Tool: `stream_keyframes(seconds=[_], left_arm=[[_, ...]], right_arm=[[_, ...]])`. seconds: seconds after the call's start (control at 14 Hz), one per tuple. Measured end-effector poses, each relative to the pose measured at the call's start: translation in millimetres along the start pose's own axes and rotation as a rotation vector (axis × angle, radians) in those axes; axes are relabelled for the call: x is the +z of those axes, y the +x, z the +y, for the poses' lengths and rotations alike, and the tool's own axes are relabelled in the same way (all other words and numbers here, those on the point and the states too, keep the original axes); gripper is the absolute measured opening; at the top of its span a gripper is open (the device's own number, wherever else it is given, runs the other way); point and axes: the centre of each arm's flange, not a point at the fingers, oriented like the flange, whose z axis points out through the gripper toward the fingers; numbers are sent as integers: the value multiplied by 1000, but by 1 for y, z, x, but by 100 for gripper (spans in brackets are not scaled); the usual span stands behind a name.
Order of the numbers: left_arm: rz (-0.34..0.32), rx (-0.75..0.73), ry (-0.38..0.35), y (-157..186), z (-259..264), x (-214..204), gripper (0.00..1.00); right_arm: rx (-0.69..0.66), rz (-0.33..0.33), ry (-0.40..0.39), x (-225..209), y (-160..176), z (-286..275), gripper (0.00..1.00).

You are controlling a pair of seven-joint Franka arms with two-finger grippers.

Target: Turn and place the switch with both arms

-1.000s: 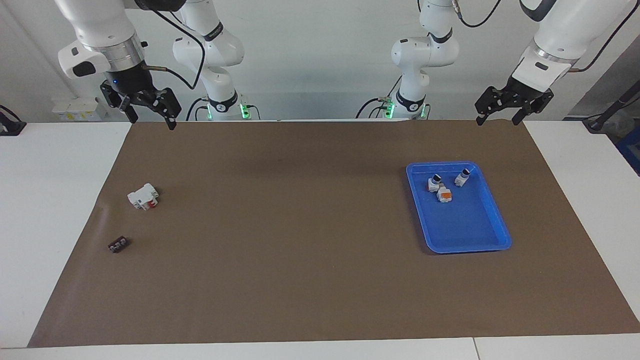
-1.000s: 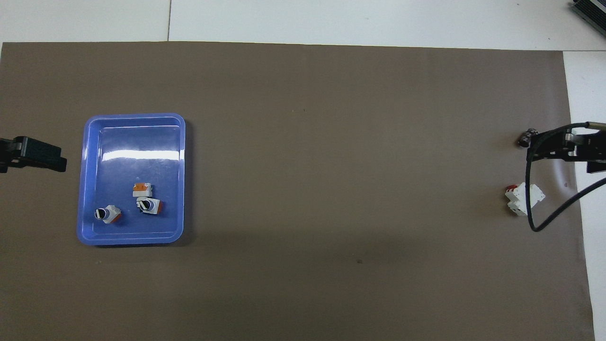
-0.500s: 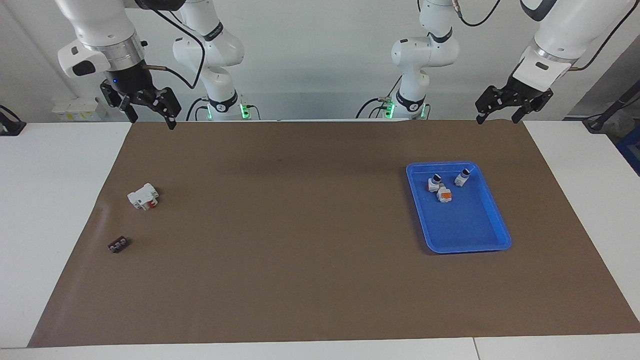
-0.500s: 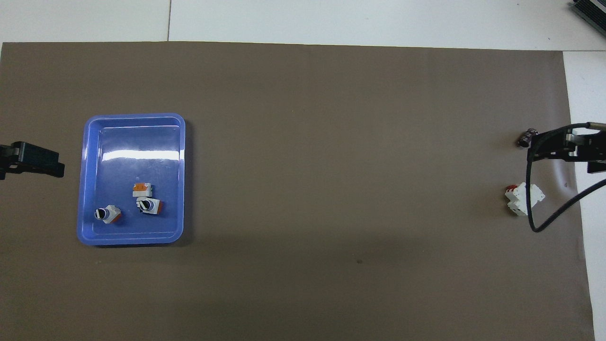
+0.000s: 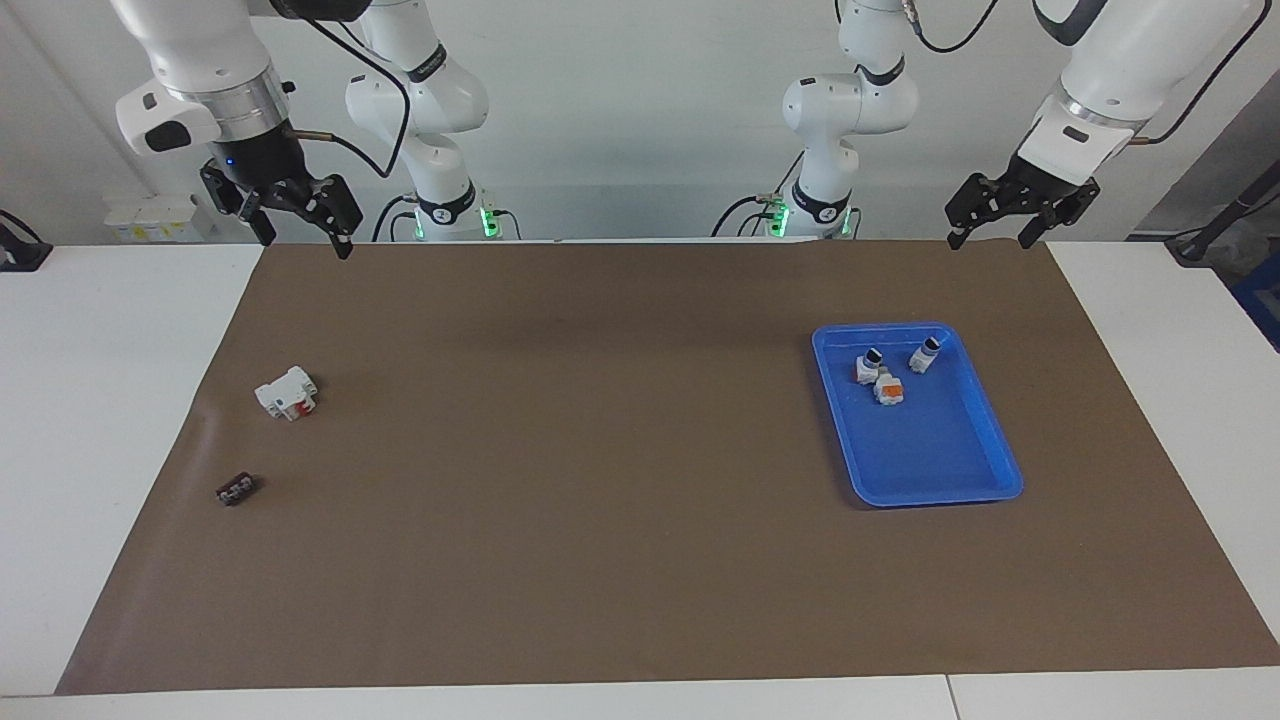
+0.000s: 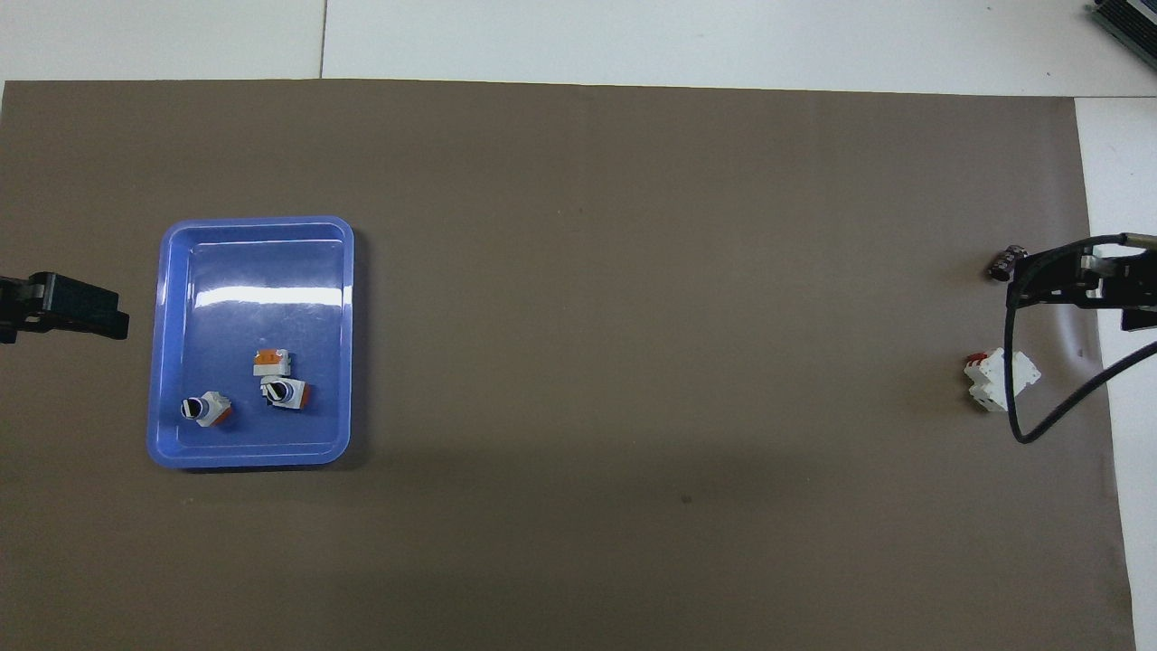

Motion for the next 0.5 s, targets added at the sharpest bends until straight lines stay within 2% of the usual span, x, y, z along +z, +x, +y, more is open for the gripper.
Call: stream_keyframes(seconds=[0.5], left_arm=[[30,-18,-2,2,-11,-3,100]], right_arm=[[0,0,0,0,0,0,100]])
